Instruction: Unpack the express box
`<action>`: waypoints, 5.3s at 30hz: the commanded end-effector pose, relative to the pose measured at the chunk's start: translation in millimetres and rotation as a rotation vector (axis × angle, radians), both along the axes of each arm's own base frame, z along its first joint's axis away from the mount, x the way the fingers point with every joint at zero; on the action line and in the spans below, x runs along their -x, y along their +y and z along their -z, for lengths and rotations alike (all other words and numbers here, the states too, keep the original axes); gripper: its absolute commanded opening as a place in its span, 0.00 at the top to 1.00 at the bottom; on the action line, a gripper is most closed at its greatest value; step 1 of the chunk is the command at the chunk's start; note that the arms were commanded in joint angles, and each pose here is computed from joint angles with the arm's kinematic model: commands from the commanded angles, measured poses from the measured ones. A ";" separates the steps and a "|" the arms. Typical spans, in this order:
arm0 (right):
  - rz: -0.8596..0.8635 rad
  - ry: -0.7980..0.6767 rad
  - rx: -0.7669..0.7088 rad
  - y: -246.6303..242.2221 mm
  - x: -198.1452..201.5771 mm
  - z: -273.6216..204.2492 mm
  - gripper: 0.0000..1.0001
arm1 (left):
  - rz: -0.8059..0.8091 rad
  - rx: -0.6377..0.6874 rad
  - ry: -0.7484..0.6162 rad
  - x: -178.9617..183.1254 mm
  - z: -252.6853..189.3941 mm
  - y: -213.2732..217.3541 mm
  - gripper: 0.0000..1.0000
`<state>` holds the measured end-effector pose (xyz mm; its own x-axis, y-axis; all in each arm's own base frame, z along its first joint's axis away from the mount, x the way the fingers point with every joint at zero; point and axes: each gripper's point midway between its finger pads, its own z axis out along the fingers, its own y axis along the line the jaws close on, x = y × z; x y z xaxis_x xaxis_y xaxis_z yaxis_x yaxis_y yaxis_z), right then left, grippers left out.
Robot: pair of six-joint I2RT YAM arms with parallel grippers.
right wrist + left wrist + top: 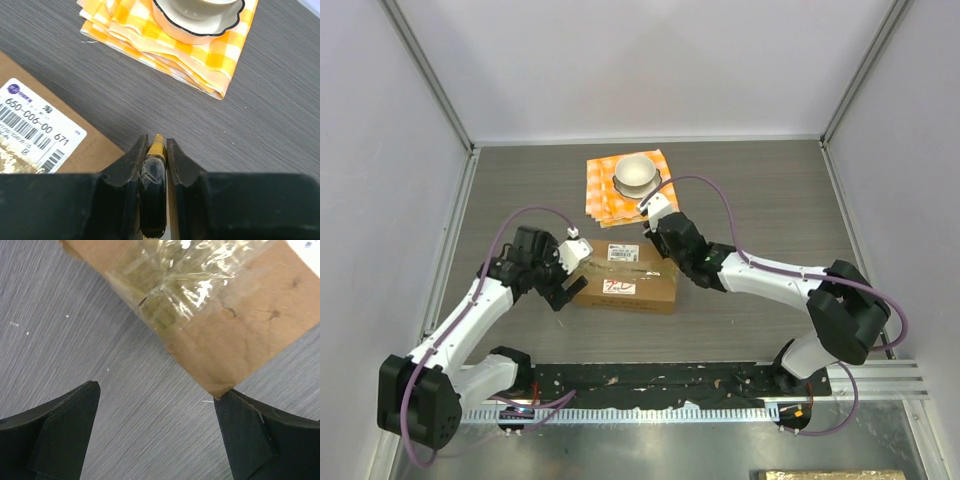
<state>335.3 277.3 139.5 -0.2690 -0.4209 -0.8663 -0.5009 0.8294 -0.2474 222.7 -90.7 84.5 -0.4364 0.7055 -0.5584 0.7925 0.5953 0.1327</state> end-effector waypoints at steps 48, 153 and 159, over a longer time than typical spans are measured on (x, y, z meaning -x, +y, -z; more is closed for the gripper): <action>-0.238 -0.085 -0.519 124.2 81.1 -123.6 0.99 | -0.250 0.430 0.159 -63.5 -42.0 -27.6 0.44; -0.192 -0.103 -0.355 124.9 64.3 -81.8 0.99 | -0.262 0.430 0.326 -44.8 7.5 -33.7 0.90; -0.210 -0.089 -0.366 131.3 65.2 -83.1 0.99 | -0.260 0.432 0.329 -44.5 6.6 -34.1 0.90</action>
